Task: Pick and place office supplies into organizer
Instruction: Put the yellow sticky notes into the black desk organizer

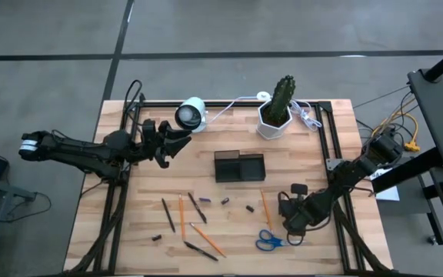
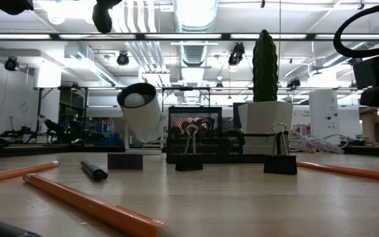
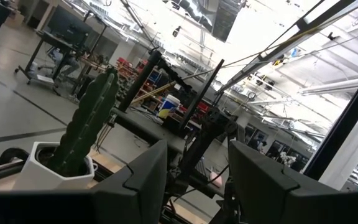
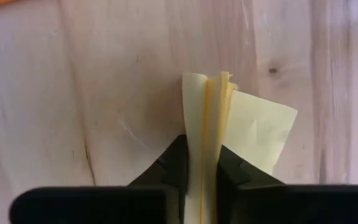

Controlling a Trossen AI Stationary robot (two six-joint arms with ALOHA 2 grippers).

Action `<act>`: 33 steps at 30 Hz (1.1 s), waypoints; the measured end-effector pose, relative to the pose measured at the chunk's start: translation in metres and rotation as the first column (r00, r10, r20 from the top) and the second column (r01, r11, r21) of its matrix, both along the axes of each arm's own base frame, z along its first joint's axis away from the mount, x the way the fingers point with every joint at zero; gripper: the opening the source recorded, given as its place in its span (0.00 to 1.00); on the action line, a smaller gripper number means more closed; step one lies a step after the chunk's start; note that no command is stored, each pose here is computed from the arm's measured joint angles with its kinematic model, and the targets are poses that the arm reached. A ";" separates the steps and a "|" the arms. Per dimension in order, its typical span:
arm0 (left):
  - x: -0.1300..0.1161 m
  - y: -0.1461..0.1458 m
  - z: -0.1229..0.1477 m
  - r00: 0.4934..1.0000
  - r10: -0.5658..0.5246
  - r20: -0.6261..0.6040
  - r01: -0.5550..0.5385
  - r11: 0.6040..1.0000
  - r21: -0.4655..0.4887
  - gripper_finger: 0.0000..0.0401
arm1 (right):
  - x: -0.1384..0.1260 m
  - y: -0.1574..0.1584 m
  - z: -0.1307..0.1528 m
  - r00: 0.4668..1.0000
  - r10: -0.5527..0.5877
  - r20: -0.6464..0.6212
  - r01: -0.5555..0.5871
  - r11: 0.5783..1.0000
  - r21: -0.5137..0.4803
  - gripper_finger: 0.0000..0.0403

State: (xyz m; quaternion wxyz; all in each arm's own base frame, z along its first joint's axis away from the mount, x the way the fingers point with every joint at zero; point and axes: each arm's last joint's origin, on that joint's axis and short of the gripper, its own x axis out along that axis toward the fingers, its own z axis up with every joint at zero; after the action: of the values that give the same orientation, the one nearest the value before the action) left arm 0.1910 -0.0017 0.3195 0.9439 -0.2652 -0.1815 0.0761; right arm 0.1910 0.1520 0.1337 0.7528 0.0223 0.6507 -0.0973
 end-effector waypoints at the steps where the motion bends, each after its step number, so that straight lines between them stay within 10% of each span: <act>1: 0.000 0.000 0.000 1.000 0.001 0.000 -0.001 1.000 0.000 0.39 | 0.000 0.000 0.000 1.000 -0.001 -0.002 0.001 1.000 0.007 0.05; 33: 0.000 0.000 0.000 1.000 0.000 0.000 0.000 1.000 0.000 0.39 | 0.026 0.020 0.057 0.993 0.086 0.082 -0.087 0.996 0.005 0.02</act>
State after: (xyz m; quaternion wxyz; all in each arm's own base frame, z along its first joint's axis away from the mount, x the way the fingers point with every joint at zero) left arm 0.1909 -0.0017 0.3196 0.9439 -0.2650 -0.1816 0.0761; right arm 0.2170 0.1724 0.1907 0.7820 0.0015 0.6203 -0.0609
